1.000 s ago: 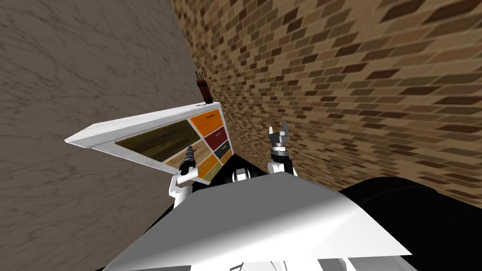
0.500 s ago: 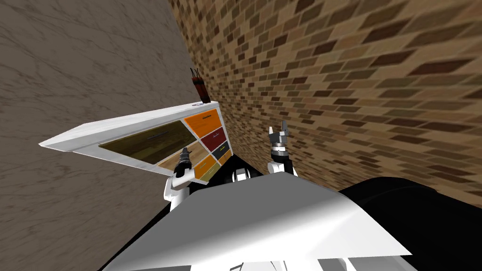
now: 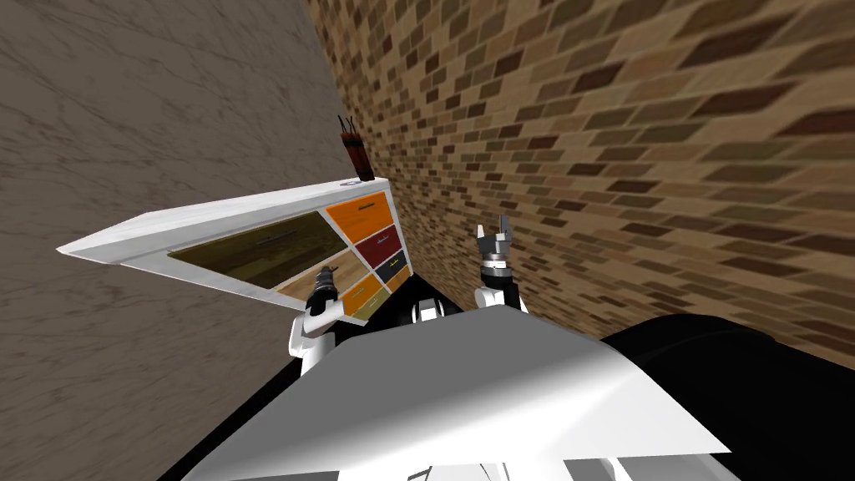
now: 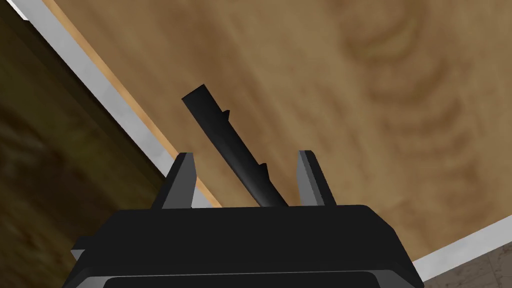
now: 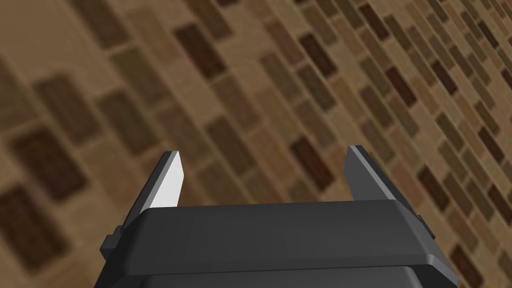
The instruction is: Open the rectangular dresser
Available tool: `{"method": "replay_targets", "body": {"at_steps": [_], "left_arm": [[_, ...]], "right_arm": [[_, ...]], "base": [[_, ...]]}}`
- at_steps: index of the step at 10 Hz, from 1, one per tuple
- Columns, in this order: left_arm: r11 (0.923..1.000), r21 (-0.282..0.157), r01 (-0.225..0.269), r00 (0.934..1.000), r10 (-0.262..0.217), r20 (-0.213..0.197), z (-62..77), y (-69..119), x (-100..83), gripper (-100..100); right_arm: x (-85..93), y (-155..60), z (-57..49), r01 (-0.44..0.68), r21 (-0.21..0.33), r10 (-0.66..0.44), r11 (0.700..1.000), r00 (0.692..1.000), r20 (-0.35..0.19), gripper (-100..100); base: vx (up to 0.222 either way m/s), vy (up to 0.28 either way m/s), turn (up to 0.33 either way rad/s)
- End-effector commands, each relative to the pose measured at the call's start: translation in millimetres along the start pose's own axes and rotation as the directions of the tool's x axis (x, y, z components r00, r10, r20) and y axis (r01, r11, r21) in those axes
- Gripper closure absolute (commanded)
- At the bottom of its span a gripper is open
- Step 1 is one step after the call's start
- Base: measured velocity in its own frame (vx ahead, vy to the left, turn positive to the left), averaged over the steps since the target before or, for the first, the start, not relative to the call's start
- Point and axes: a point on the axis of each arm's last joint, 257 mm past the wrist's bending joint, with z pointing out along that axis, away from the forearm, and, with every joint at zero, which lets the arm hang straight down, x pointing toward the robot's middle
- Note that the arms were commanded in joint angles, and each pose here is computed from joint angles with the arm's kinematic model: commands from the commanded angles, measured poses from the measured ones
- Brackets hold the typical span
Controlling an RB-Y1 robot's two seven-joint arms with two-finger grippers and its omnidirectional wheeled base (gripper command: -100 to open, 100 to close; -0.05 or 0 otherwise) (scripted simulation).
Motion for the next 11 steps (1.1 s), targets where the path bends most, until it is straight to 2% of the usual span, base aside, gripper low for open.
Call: {"method": "replay_targets", "body": {"at_steps": [1,8,9,11], "left_arm": [[1.0000,0.000,-0.003,1.0000,0.003,0.002,-1.8,-3.4,-1.2,100],[1.0000,-0.001,-0.005,1.0000,0.005,0.002,-8.7,-7.6,0.2,100],[0.9999,-0.013,0.001,0.9999,-0.001,0.010,-9.3,-12.6,-6.7,-100],[0.9998,-0.019,0.004,0.9998,-0.004,0.019,-10.6,-20.4,-13.5,-100]], "right_arm": [[0.1,0,0.0,0.000,0.000,0.000,1.000,1.000,0.000,0],[0.1,0,0.1,0.000,0.000,0.000,1.000,1.000,0.000,0],[0.1,0,0.1,-0.001,0.000,0.001,1.000,1.000,0.000,0],[0.0,0,0.0,0.000,0.000,0.000,1.000,1.000,0.000,0]], "base": [[-0.125,-0.098,-0.009],[-0.129,-0.115,0.002],[-0.081,-0.052,-0.069],[-0.011,0.047,-0.063]]}}
